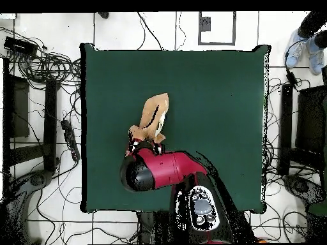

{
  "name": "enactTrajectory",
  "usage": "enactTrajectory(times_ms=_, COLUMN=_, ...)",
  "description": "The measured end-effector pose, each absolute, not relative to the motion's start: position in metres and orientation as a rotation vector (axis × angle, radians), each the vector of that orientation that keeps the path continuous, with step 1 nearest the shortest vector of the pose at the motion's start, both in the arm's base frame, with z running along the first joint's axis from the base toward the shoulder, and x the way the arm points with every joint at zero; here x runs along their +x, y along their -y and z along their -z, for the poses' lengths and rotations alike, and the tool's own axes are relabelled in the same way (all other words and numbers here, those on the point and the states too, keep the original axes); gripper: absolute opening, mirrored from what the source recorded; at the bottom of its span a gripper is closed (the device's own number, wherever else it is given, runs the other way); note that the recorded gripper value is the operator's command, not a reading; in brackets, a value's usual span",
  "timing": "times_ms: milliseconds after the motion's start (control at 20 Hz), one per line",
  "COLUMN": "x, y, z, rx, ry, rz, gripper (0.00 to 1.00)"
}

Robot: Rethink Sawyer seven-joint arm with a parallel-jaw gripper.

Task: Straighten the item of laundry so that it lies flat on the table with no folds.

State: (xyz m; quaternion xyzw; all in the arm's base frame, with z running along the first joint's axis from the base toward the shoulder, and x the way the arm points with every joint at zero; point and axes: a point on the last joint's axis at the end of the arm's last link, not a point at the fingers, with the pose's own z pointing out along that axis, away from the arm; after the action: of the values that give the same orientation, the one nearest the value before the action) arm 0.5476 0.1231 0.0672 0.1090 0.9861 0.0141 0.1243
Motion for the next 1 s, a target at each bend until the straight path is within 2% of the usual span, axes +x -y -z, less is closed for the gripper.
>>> enactTrajectory(times_ms=300, x=0.541, y=-0.126, z=-0.079, rx=0.325, ry=-2.924, rz=-0.04, gripper=0.0)
enactTrajectory(times_ms=800, x=0.522, y=-0.124, z=-0.152, rx=0.395, ry=-3.079, rz=0.054, gripper=0.0)
enactTrajectory(times_ms=1000, x=0.522, y=-0.119, z=-0.165, rx=0.407, ry=-3.098, rz=0.071, gripper=0.0)
